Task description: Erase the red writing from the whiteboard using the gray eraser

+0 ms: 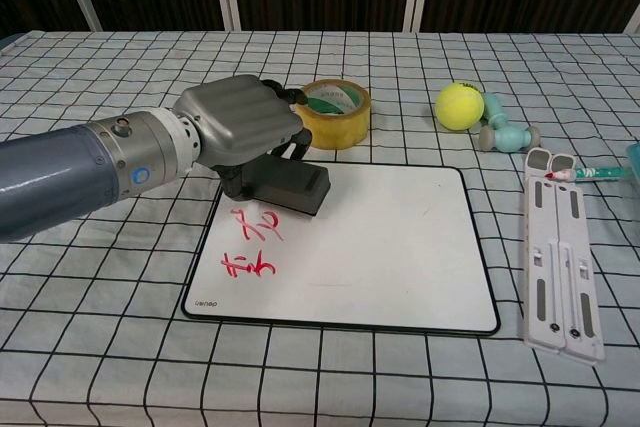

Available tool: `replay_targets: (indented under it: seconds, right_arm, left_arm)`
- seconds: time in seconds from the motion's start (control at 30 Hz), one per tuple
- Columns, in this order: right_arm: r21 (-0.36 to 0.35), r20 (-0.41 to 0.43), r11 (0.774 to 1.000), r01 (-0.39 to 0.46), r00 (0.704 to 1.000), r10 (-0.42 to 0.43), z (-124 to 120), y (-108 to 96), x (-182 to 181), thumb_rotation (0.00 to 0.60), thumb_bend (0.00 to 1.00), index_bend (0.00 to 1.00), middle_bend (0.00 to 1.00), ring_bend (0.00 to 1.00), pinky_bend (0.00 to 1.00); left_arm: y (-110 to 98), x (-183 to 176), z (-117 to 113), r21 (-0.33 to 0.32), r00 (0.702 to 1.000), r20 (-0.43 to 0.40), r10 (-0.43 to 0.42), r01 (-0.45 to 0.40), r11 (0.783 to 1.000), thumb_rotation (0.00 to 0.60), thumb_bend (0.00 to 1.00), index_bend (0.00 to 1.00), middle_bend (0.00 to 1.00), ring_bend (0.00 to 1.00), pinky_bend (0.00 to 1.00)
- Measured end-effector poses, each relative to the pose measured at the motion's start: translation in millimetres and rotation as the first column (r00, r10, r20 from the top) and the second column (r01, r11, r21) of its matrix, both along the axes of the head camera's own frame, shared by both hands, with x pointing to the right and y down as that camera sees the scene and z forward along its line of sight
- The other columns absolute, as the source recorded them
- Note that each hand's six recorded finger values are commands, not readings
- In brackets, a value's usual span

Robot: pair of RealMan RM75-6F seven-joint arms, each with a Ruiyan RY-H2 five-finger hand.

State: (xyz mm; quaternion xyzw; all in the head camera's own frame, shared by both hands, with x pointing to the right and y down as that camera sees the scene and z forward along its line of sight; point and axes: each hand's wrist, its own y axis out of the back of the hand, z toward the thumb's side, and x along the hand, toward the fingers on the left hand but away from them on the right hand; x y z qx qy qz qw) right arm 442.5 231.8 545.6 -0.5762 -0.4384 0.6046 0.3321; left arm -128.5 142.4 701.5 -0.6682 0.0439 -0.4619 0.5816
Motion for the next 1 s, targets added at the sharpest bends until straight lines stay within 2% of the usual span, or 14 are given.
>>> replay_targets:
  seconds: [0.23,0.43,0.8,1.0]
  right_arm:
    - [0.000,0.000,1.000,0.000,1.000,0.000,-0.1,0.1,-0.2,0.600,0.09,0.04,0.09,0.19,0.22]
    - [0.000,0.000,1.000,0.000,1.000,0.000,-0.1,0.0,-0.2,0.600,0.09,0.04,0.09,0.19,0.22]
    - [0.002,0.002,1.000,0.005,1.000,-0.005,-0.6,-0.6,-1.2,0.600,0.09,0.04,0.09,0.19,0.22]
    - [0.001,0.003,1.000,0.001,1.000,-0.001,-0.3,-0.2,-0.5,0.600,0.09,0.04,0.09,0.19,0.23]
  left_arm:
    - [2.8,0.2,7.8,-0.003,1.000,0.016,-0.009,0.009,1.000,0.600,0.36,0.45,0.50,0.00,0.11]
    - [11.8,0.2,9.3,-0.032,1.000,0.007,0.000,0.000,0.999,0.600,0.36,0.45,0.50,0.00,0.11]
    - [26.3,-15.2,-6.4,-0.051,1.000,0.017,0.004,-0.003,0.999,0.600,0.36,0.45,0.50,0.00,0.11]
    - [41.9,-23.2,-9.5,-0.081,0.999,0.036,0.030,-0.027,0.996,0.600,0.36,0.45,0.50,0.00,0.11]
